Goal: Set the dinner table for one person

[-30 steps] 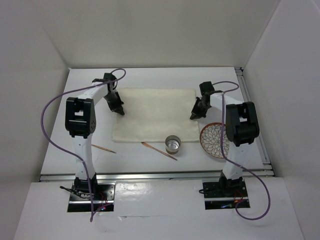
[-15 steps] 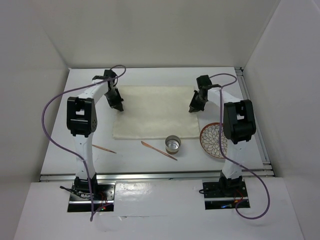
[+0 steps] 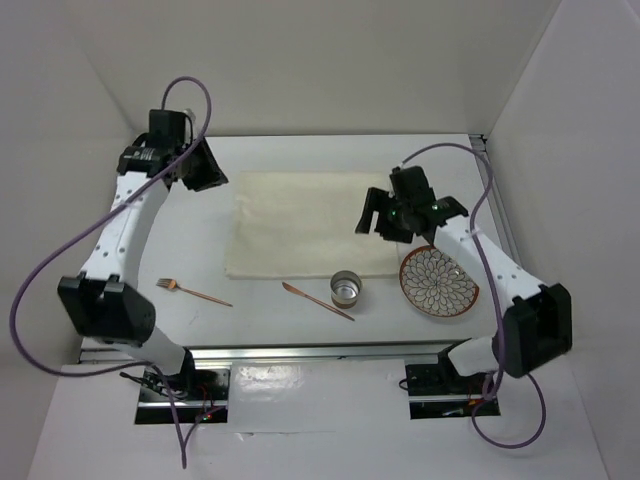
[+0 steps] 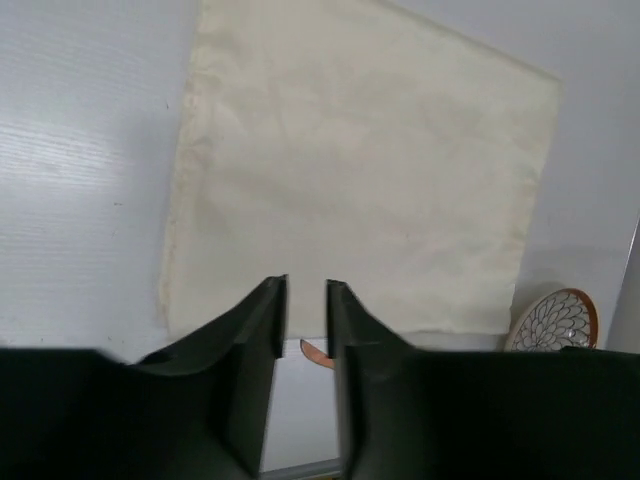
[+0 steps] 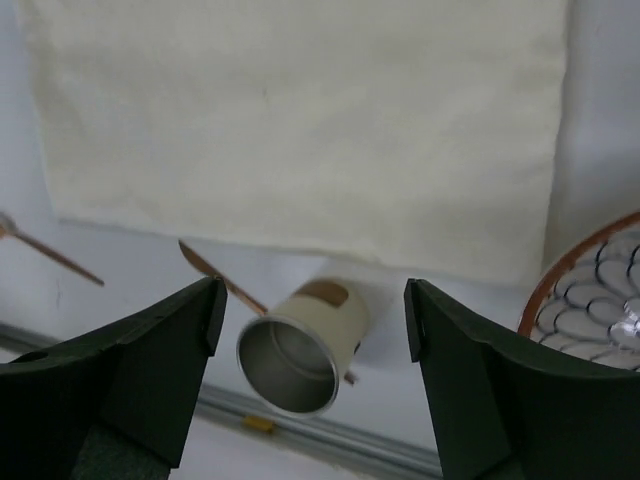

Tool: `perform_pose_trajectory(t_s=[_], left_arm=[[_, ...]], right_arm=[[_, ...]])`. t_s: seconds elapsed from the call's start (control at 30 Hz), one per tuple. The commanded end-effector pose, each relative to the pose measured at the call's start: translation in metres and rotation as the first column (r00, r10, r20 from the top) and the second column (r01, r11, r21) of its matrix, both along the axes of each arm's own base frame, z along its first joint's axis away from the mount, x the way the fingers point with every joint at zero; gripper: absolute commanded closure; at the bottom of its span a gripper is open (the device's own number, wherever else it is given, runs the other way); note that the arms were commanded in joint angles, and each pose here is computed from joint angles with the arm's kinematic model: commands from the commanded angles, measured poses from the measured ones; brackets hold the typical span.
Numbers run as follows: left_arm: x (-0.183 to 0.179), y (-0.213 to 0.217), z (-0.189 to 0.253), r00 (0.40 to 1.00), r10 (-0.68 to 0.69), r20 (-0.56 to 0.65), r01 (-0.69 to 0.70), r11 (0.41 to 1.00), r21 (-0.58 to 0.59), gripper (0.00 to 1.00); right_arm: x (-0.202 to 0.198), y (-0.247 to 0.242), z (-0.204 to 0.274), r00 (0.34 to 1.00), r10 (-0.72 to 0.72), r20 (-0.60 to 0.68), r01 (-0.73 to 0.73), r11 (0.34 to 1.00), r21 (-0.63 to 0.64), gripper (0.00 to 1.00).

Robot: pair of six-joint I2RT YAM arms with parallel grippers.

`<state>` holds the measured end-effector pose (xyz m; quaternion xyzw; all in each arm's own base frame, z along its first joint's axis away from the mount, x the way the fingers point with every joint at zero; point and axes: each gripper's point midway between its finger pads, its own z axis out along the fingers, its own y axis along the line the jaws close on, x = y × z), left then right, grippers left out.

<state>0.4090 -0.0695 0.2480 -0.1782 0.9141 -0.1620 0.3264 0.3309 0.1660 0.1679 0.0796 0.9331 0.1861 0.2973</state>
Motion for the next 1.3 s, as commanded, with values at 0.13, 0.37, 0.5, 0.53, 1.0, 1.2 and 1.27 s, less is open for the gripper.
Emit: perform_pose_trajectory(t_s=[0.13, 0.37, 0.5, 0.53, 1.0, 1.2, 1.27], left_arm=[[-0.044, -0.034, 0.02, 0.973, -0.171, 0.153, 0.175, 0.984, -0.016, 0.36], [-0.064, -0.04, 0.017, 0.966, -0.212, 0.146, 0.213, 0.977, 0.006, 0.34], [-0.067, -0.042, 0.015, 0.966, -0.215, 0.143, 0.215, 0.976, 0.011, 0.34], [-0.069, -0.041, 0.014, 0.967, -0.215, 0.134, 0.215, 0.976, 0.011, 0.34], [-0.068, -0.047, 0.003, 0.969, -0.227, 0.099, 0.227, 0.974, 0.015, 0.37], [-0.062, -0.047, 0.018, 0.965, -0.234, 0.121, 0.233, 0.972, 0.023, 0.37], [-0.061, -0.048, 0.023, 0.963, -0.233, 0.134, 0.232, 0.972, 0.024, 0.37]], right_arm=[[-0.074, 0.013, -0.011, 0.997, 0.045, -0.06, -0.043, 0.999, 0.019, 0.08], [-0.086, 0.041, -0.029, 0.984, 0.135, -0.114, -0.139, 0.99, -0.032, 0.03], [-0.09, 0.039, -0.047, 0.982, 0.112, -0.15, -0.129, 0.985, -0.112, 0.08], [-0.093, 0.037, -0.052, 0.981, 0.102, -0.165, -0.122, 0.986, -0.115, 0.08], [-0.095, 0.038, -0.078, 0.975, 0.07, -0.209, -0.097, 0.988, -0.123, 0.77], [-0.051, 0.025, -0.008, 0.998, 0.015, -0.056, -0.028, 0.97, -0.242, 1.0], [-0.016, 0.018, 0.028, 0.999, -0.011, 0.031, 0.018, 0.972, -0.234, 1.0]])
